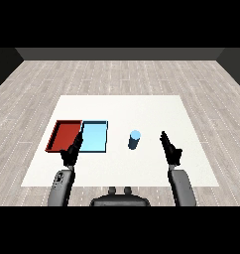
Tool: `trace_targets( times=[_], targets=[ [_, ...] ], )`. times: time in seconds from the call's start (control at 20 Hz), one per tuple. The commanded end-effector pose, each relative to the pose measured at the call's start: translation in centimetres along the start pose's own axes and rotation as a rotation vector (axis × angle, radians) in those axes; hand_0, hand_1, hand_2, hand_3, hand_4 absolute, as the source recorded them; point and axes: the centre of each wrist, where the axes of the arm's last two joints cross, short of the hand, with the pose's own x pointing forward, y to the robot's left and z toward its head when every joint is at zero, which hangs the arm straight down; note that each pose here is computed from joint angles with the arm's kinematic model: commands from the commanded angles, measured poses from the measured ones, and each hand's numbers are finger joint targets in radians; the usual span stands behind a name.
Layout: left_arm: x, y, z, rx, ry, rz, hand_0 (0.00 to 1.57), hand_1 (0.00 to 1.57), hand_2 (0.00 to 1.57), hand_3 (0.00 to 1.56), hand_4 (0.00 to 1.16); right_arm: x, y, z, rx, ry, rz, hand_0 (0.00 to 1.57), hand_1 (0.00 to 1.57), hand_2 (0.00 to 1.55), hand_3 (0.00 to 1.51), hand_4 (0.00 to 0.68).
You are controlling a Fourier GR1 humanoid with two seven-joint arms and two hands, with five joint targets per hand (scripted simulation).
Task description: Pick the blue can and put it in the blue box
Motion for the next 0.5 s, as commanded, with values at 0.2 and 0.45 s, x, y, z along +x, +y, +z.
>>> trace_targets(
  times=[0.2,0.45],
  targets=[
    [1.7,1.1,-1.18,0.046,-0.051,-0.023,0.0,0.0,0.0,0.0,0.0,1.4,0.1,-4.7,-0.024,-0.044,-0.019,0.0,0.0,0.0,0.0,0.0],
    [3.7,1.9,-1.93,0.011,-0.463,0.09,0.0,0.0,0.0,0.0,0.0,3.8,0.2,-6.4,0.076,-0.273,-0.214,0.0,0.0,0.0,0.0,0.0]
  ],
)
